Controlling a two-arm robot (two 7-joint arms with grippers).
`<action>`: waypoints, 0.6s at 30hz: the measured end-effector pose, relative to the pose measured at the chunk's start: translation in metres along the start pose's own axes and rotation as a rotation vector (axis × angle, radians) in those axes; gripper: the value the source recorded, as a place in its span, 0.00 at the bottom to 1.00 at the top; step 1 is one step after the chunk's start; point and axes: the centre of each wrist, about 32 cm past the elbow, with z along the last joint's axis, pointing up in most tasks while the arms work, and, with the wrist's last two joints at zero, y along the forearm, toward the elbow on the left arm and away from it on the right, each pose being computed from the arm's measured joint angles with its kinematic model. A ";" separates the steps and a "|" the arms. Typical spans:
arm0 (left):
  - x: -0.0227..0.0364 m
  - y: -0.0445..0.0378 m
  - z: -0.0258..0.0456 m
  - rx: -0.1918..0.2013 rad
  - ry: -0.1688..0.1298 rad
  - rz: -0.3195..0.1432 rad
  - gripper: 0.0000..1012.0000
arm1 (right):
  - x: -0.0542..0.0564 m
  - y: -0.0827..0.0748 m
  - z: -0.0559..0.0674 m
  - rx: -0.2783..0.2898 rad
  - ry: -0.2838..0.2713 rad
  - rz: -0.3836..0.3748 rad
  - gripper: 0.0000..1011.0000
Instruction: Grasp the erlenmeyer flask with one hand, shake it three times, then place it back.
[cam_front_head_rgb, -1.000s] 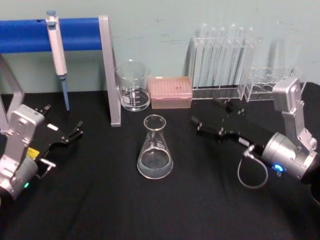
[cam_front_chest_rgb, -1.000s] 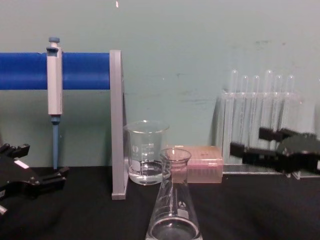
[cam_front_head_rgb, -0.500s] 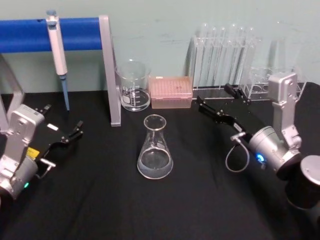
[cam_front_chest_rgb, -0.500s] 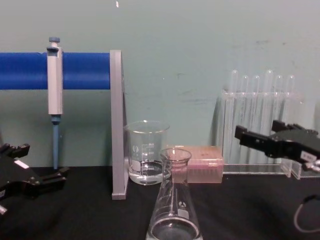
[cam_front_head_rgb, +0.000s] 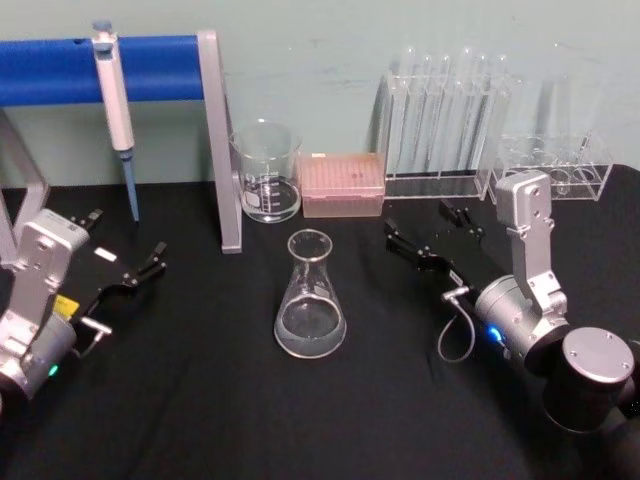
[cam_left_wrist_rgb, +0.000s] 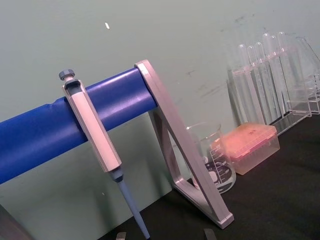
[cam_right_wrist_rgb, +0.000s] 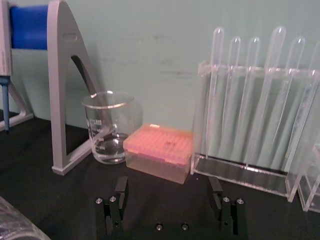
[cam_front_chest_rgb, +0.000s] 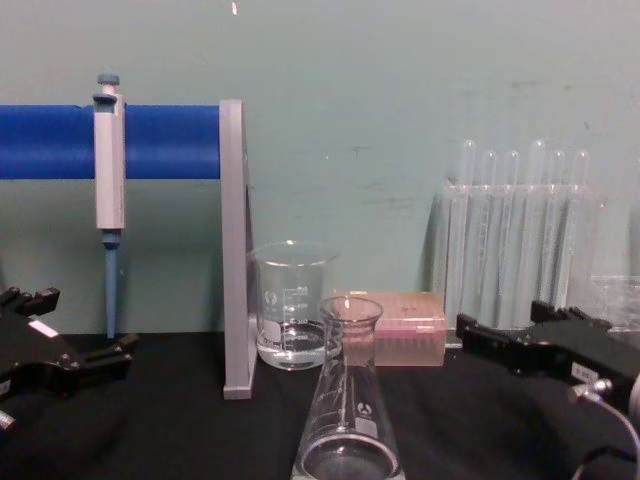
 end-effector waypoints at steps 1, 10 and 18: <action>0.0000 0.0000 0.0000 0.000 0.000 0.000 0.99 | 0.000 0.000 -0.002 -0.008 -0.002 -0.002 0.99; 0.0000 0.0000 0.0000 0.000 0.000 0.000 0.99 | -0.001 0.002 -0.007 -0.046 -0.010 -0.001 0.99; 0.0000 0.0000 0.0000 0.000 0.000 0.000 0.99 | 0.000 0.002 -0.008 -0.054 -0.015 0.001 0.99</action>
